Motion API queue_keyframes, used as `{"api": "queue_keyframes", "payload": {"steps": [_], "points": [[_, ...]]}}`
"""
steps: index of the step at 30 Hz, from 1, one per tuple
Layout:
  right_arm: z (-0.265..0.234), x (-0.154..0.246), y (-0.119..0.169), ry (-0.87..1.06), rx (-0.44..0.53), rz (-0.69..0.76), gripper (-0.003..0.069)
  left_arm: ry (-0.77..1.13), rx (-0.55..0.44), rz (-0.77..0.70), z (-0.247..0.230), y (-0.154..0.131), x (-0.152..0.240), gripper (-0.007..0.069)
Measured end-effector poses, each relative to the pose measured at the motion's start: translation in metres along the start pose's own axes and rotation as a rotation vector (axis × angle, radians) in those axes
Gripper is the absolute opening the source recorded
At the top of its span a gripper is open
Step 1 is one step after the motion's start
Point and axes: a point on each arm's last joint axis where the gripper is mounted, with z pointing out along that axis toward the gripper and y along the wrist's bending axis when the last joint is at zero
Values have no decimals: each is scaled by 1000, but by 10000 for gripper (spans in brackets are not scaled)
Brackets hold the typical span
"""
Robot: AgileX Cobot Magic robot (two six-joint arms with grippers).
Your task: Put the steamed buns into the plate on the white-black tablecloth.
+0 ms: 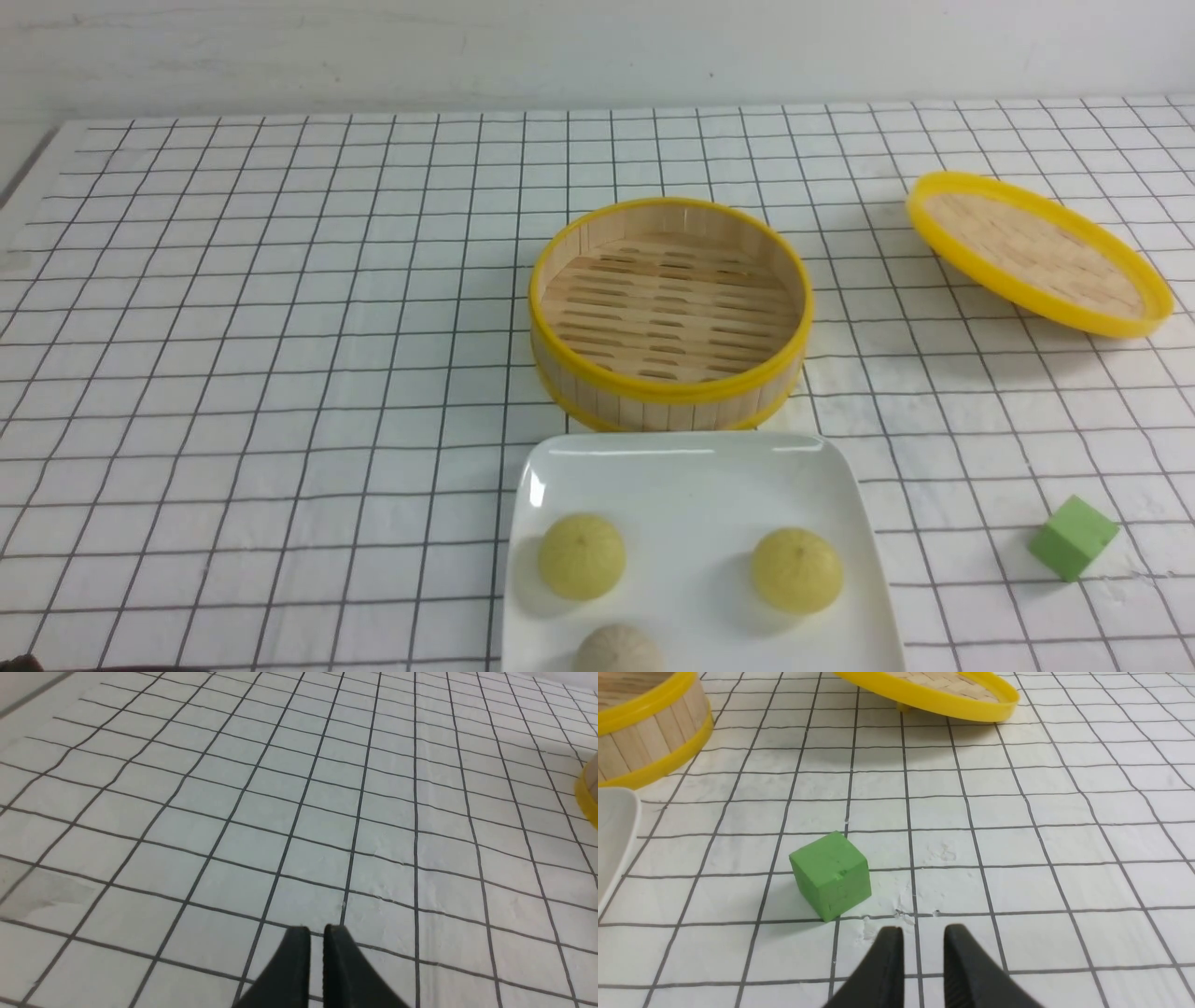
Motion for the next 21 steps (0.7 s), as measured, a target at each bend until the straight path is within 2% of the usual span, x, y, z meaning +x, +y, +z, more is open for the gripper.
{"api": "queue_keyframes", "payload": {"steps": [21], "points": [[0, 0, 0, 0, 0, 0, 181, -3, -11, 30, 0, 1, 0, 90]]}}
